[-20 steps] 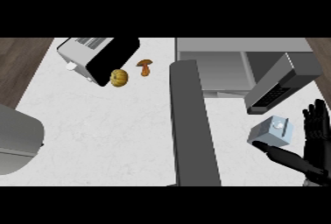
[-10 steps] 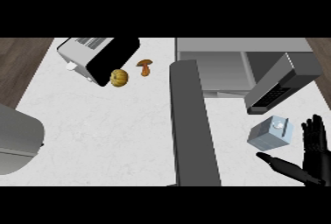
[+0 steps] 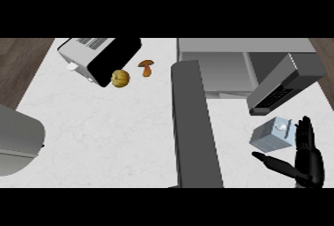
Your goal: Pick up the milk, place it into the microwave and close the microwave
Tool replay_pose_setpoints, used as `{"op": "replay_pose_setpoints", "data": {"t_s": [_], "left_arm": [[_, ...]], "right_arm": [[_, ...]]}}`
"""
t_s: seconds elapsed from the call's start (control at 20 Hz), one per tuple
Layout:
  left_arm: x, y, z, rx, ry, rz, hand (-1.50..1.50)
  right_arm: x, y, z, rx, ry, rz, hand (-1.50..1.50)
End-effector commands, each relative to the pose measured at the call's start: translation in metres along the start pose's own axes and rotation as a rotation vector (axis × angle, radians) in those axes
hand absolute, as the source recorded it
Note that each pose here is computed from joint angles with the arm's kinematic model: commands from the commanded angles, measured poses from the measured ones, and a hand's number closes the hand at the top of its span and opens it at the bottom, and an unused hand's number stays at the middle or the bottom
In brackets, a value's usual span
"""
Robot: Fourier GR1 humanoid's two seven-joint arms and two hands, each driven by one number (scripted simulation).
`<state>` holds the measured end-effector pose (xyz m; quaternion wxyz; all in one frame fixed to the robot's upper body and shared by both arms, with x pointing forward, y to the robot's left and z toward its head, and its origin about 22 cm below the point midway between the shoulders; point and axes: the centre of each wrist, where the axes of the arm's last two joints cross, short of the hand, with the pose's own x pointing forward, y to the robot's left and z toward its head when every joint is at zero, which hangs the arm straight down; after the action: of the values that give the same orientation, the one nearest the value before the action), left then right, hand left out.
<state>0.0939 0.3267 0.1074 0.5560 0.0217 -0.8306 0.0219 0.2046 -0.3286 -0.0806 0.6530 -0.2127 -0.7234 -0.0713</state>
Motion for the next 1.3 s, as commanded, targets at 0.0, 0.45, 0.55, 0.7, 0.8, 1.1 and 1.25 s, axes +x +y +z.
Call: {"op": "replay_pose_setpoints", "data": {"t_s": [0.0, 0.45, 0.55, 0.7, 0.8, 1.1, 1.25], "left_arm": [[0.012, -0.015, 0.008, -0.009, -0.004, -0.002, -1.50], [0.019, 0.005, 0.016, -0.018, -0.010, 0.023, -1.50], [0.002, 0.006, 0.014, -0.005, 0.008, 0.013, -1.50], [0.016, 0.001, 0.010, -0.008, 0.003, 0.012, -1.50], [0.006, -0.001, 0.015, -0.013, 0.003, 0.004, -1.50], [-0.002, 0.021, 0.018, -0.005, 0.010, 0.005, -1.50], [0.002, 0.014, 0.015, -0.025, 0.003, 0.024, -1.50]], "right_arm": [[-0.027, -0.002, -0.001, -0.013, 0.013, 0.034, -1.50], [-0.047, -0.014, -0.028, 0.004, -0.013, 0.030, -1.50], [-0.057, -0.014, -0.020, 0.032, -0.005, -0.002, 1.50], [-0.061, -0.010, -0.023, 0.098, -0.045, 0.040, 1.50], [-0.055, 0.019, -0.025, 0.093, -0.145, 0.076, 1.50], [-0.054, 0.046, -0.032, 0.141, -0.225, 0.024, 1.50], [-0.036, 0.043, -0.070, 0.250, -0.268, -0.011, 1.50]]}}
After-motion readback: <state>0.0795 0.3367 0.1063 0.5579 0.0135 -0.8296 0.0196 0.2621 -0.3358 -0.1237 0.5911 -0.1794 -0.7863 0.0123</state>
